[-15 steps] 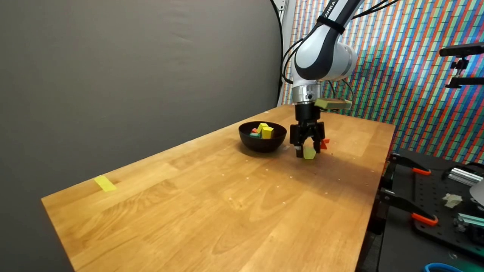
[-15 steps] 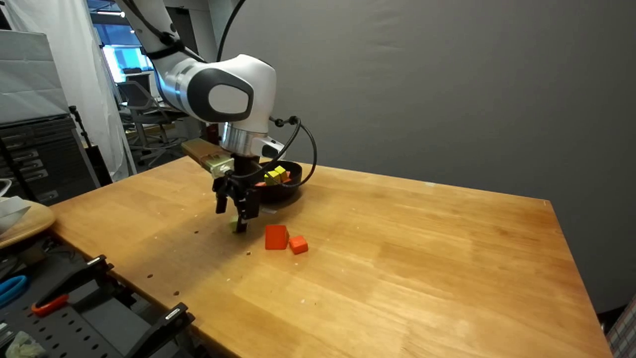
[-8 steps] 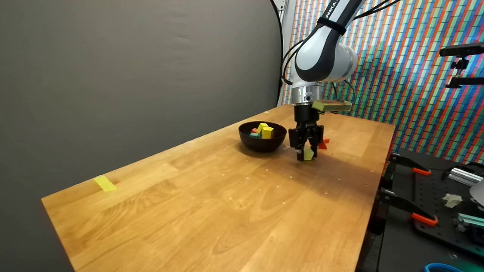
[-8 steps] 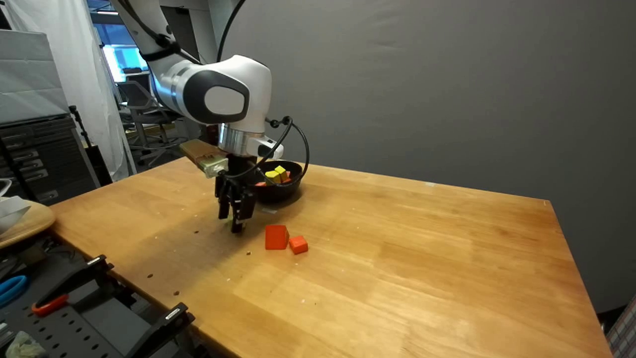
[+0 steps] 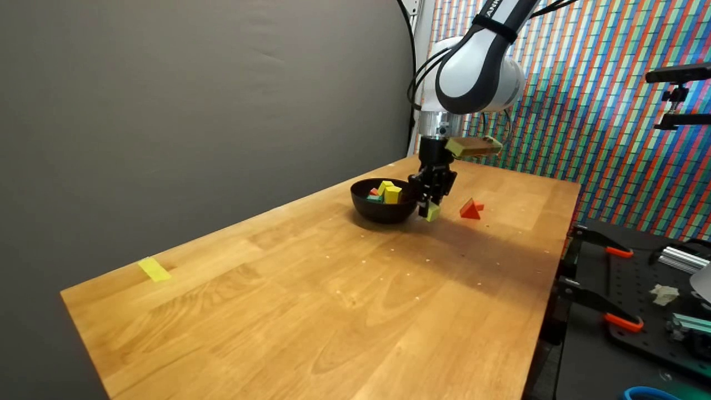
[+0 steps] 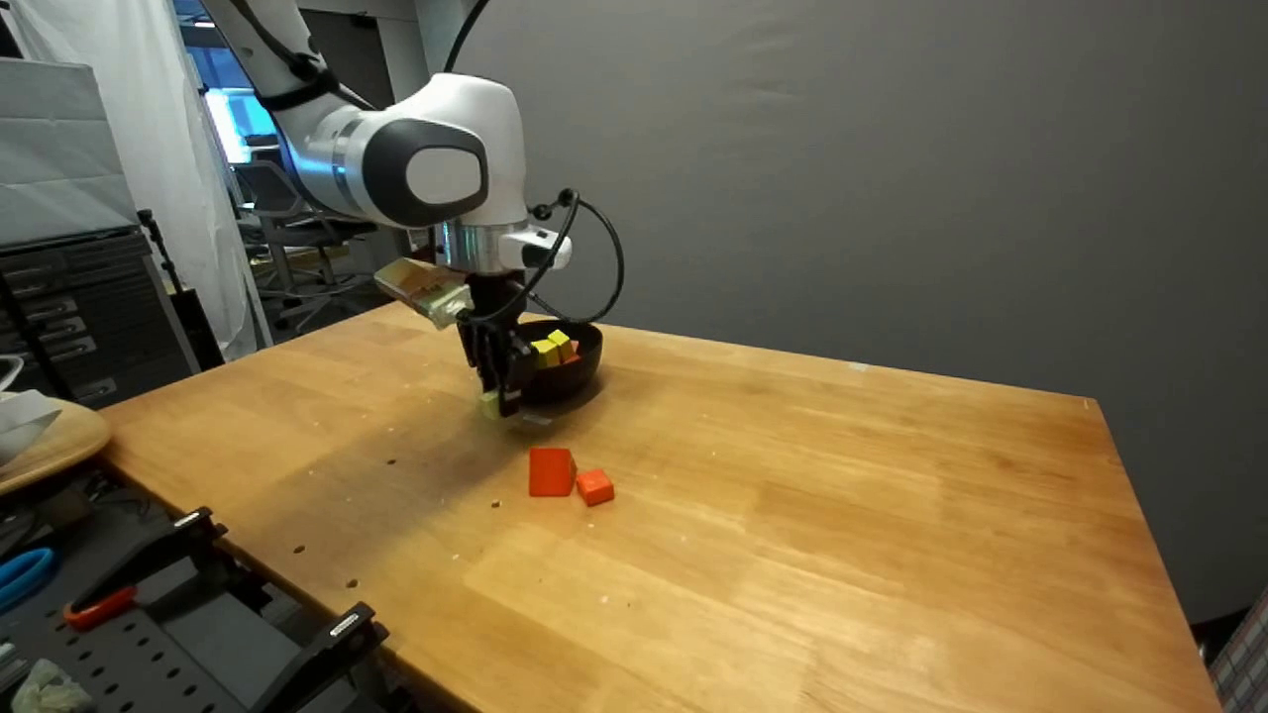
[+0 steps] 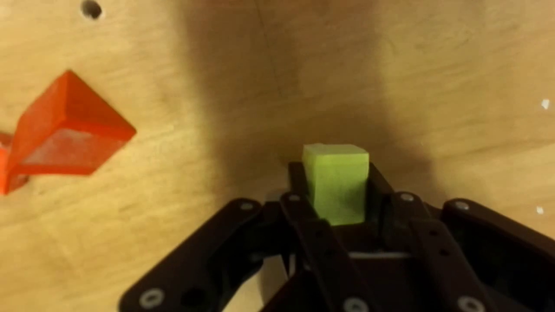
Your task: Put the colored things in the bowl
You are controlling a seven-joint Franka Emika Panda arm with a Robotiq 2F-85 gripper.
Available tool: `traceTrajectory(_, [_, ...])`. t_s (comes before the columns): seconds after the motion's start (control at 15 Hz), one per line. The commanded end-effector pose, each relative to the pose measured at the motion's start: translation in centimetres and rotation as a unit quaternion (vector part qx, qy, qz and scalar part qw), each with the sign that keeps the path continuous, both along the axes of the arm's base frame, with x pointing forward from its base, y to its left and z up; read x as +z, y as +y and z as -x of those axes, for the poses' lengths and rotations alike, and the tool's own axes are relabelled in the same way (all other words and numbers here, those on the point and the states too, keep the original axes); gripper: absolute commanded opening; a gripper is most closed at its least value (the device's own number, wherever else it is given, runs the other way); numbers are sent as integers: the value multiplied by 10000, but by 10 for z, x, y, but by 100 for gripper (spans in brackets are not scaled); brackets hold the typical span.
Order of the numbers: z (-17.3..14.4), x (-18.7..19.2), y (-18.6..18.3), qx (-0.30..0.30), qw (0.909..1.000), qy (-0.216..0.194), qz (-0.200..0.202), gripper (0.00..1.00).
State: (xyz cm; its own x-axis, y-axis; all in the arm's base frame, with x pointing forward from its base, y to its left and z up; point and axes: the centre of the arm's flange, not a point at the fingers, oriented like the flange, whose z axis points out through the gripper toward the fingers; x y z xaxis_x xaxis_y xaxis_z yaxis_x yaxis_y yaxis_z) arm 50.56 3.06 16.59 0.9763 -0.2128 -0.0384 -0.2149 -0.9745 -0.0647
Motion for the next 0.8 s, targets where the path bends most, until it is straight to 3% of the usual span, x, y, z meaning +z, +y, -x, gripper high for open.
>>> traceTrajectory(0.0, [-5, 64, 17, 234, 9951, -904, 321, 9])
traceTrajectory(0.27, [-33, 102, 40, 719, 9790, -1833, 528, 9])
traceTrajectory(0.47, [-51, 116, 47, 899, 9710, -2180, 404, 9])
traceTrajectory(0.73, [-100, 95, 45, 977, 9661, -2390, 11, 9])
